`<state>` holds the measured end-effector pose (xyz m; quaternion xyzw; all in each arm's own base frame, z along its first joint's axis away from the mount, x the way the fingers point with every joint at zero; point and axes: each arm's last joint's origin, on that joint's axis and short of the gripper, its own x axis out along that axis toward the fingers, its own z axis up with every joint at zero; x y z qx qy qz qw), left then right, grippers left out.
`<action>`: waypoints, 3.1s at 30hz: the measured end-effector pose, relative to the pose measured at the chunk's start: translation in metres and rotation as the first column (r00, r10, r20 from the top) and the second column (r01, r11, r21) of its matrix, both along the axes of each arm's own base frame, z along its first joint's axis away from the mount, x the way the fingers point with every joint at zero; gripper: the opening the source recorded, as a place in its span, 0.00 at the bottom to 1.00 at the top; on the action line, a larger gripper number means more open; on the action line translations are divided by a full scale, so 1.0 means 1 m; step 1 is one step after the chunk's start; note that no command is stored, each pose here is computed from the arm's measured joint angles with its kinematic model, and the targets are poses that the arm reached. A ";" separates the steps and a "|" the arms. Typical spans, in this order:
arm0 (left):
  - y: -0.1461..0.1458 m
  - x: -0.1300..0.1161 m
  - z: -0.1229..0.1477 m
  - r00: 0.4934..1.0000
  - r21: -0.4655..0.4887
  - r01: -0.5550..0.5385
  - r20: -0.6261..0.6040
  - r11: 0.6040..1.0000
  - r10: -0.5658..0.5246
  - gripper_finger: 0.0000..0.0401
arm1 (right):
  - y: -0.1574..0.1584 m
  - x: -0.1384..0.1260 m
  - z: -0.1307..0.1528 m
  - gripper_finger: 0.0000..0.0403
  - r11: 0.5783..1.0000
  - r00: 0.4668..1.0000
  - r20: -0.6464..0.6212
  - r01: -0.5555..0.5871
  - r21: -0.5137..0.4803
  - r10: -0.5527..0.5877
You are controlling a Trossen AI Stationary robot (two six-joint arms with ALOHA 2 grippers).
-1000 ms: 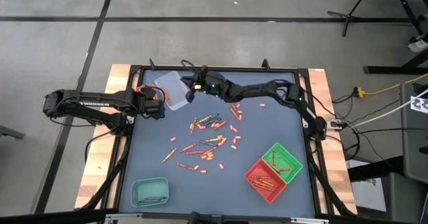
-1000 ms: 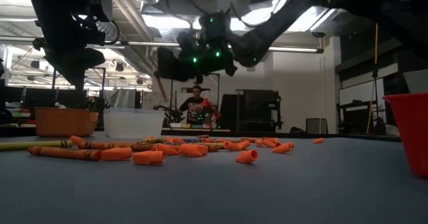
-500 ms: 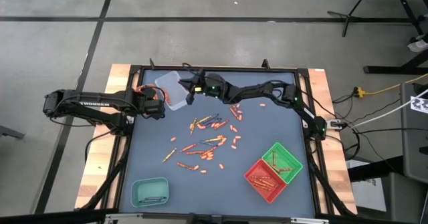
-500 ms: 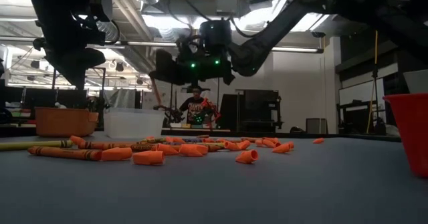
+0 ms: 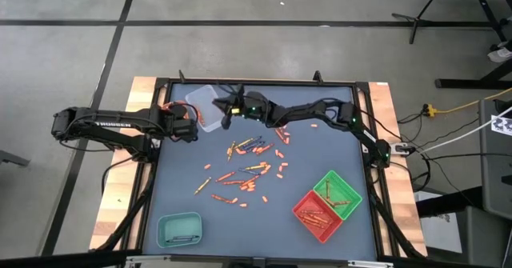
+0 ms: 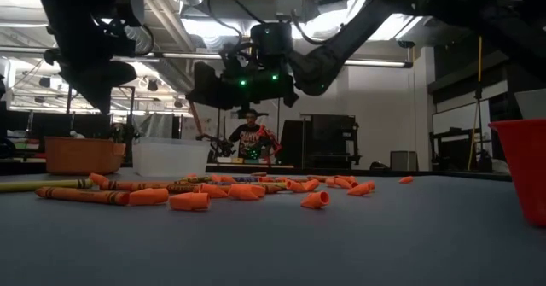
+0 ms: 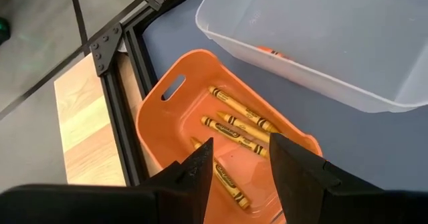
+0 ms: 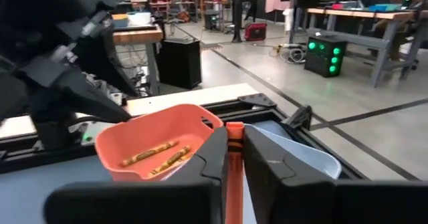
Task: Sort crayons
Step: Put the orange crayon into the transparent bin, then put the light orange crayon into the green bin
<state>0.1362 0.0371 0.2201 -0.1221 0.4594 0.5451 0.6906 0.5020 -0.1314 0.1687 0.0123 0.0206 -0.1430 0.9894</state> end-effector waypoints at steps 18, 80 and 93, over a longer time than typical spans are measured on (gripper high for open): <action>0.000 0.001 0.000 1.000 0.002 0.000 0.012 1.000 0.000 0.32 | 0.000 -0.001 -0.012 0.30 1.000 0.993 -0.119 0.004 0.031 -0.001; 0.001 0.006 0.001 0.998 0.008 0.001 0.064 1.000 -0.002 0.32 | -0.018 -0.064 -0.017 0.30 0.810 0.680 -0.725 0.484 0.331 -0.110; 0.001 0.006 0.001 0.998 0.008 0.001 0.064 1.000 -0.002 0.32 | -0.013 -0.085 -0.009 0.30 0.804 0.523 -0.845 0.547 0.232 -0.112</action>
